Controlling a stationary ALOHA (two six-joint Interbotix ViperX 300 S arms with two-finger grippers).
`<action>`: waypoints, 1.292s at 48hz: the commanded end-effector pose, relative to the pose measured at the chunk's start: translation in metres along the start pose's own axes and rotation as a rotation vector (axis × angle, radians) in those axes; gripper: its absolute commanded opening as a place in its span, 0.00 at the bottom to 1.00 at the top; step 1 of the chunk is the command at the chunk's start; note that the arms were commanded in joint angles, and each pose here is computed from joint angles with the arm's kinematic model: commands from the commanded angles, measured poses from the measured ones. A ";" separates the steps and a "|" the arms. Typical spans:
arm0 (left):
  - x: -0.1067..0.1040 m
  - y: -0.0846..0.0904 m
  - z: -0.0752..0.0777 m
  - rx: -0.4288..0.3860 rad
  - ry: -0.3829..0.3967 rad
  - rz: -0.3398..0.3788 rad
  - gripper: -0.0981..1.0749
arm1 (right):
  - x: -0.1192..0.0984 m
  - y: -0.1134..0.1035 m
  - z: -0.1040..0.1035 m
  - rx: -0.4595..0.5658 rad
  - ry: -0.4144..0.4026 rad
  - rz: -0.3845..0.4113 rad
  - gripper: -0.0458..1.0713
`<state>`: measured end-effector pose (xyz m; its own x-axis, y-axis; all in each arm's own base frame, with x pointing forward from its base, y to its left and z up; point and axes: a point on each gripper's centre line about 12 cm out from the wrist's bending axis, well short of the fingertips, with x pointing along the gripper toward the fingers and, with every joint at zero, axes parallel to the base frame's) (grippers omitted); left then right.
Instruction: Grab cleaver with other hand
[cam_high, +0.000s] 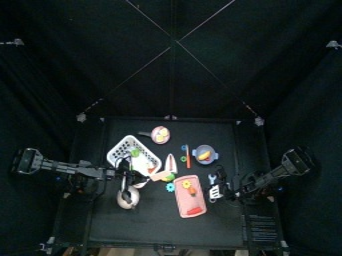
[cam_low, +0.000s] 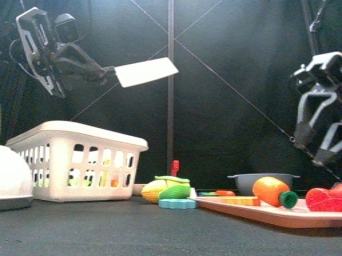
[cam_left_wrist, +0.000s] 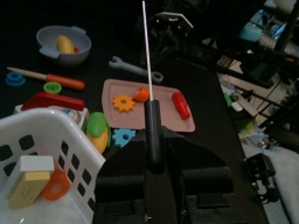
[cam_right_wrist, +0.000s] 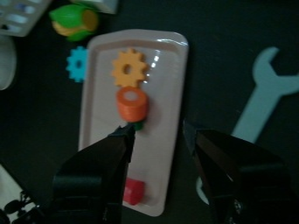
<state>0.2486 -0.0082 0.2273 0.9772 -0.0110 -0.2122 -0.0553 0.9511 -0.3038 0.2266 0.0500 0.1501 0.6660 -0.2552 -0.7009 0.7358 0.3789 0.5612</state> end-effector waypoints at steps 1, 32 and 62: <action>-0.011 -0.004 0.011 0.000 -0.071 -0.026 0.39 | -0.005 0.026 0.009 -0.050 -0.039 0.101 0.79; -0.032 -0.021 -0.019 0.070 0.016 -0.133 0.39 | 0.005 0.075 0.029 -0.227 -0.117 0.259 0.79; -0.024 -0.019 0.040 0.027 -0.413 -0.142 0.39 | -0.008 0.165 0.073 -0.445 -0.443 0.483 0.79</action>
<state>0.2319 -0.0156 0.2609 0.9939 -0.0396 0.1034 0.0678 0.9562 -0.2849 0.3424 0.0500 0.2615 0.9504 -0.2431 -0.1942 0.3068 0.8361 0.4548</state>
